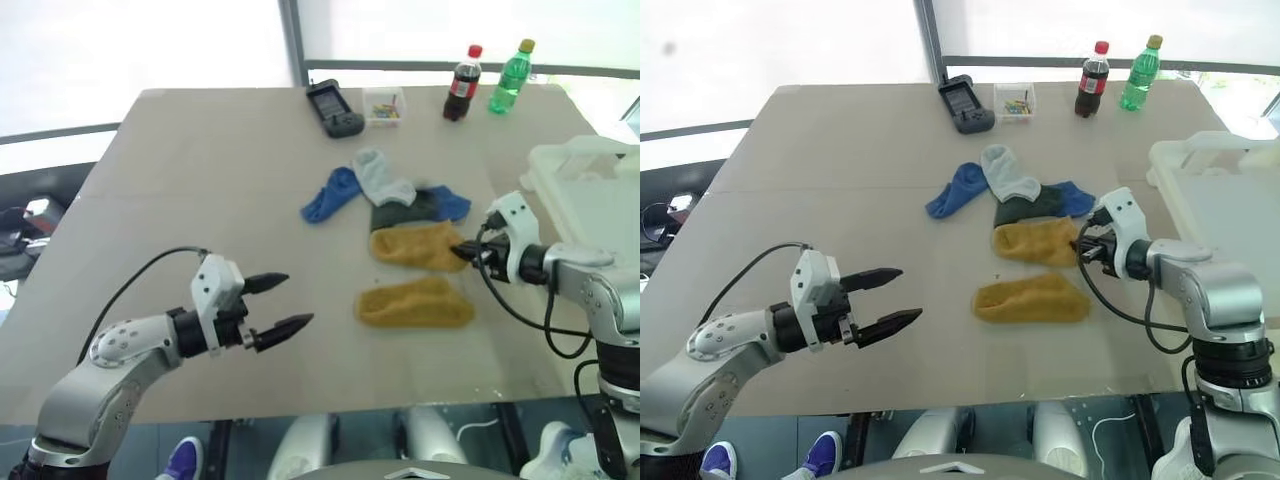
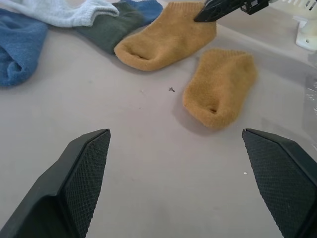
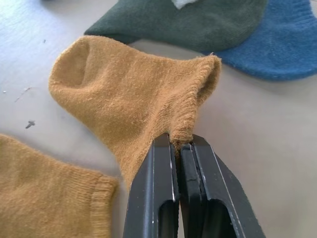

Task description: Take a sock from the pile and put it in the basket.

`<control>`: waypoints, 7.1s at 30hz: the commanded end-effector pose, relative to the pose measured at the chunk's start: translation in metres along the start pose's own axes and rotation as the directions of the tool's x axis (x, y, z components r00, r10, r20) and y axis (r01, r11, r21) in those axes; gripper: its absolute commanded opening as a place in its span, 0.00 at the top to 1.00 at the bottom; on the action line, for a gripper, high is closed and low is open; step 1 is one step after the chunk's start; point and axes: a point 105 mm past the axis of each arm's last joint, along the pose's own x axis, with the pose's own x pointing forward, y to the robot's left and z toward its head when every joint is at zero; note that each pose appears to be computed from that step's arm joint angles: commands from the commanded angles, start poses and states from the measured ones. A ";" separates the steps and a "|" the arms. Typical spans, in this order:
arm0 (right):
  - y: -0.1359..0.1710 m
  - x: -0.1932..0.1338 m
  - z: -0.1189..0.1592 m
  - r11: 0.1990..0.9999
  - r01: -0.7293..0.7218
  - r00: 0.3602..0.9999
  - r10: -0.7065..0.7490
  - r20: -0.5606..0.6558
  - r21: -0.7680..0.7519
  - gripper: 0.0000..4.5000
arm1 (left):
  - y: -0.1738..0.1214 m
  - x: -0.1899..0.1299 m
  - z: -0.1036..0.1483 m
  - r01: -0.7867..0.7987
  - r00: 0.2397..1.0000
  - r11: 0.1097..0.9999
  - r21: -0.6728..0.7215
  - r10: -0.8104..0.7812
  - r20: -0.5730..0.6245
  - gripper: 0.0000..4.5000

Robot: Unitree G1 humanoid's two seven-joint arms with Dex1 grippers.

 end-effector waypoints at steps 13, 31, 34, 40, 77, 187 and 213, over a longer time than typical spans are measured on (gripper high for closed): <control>-0.022 0.010 -0.012 0.970 0.117 0.993 -0.110 0.045 -0.211 0.97 | 0.030 0.064 0.036 -0.181 0.978 0.967 -0.177 0.196 0.072 0.00; -0.006 0.025 -0.011 0.960 0.069 0.994 -0.043 0.102 -0.273 1.00 | 0.024 0.154 0.015 -0.264 0.963 0.909 -0.323 0.231 -0.137 0.39; -0.005 0.026 -0.011 0.960 0.070 0.994 -0.043 0.103 -0.272 1.00 | 0.020 0.165 0.013 -0.254 0.966 0.905 -0.341 0.220 -0.137 0.67; -0.005 0.027 -0.010 0.959 0.081 0.992 -0.053 0.110 -0.272 1.00 | 0.020 0.171 0.009 -0.268 0.962 0.904 -0.334 0.231 -0.148 1.00; 0.045 -0.046 -0.038 0.988 -0.049 0.998 0.054 0.036 -0.147 1.00 | -0.027 0.076 0.004 0.086 0.979 0.904 -0.418 -0.154 -0.132 1.00; 0.040 -0.010 -0.076 0.878 -0.055 0.988 0.115 0.098 -0.476 0.99 | -0.019 0.086 -0.008 0.190 0.934 0.904 -0.383 -0.287 -0.213 0.42; 0.037 -0.011 -0.073 0.908 0.083 0.987 -0.018 0.159 -0.411 1.00 | -0.004 0.120 0.022 0.217 0.954 0.727 -0.652 -0.299 -0.016 0.98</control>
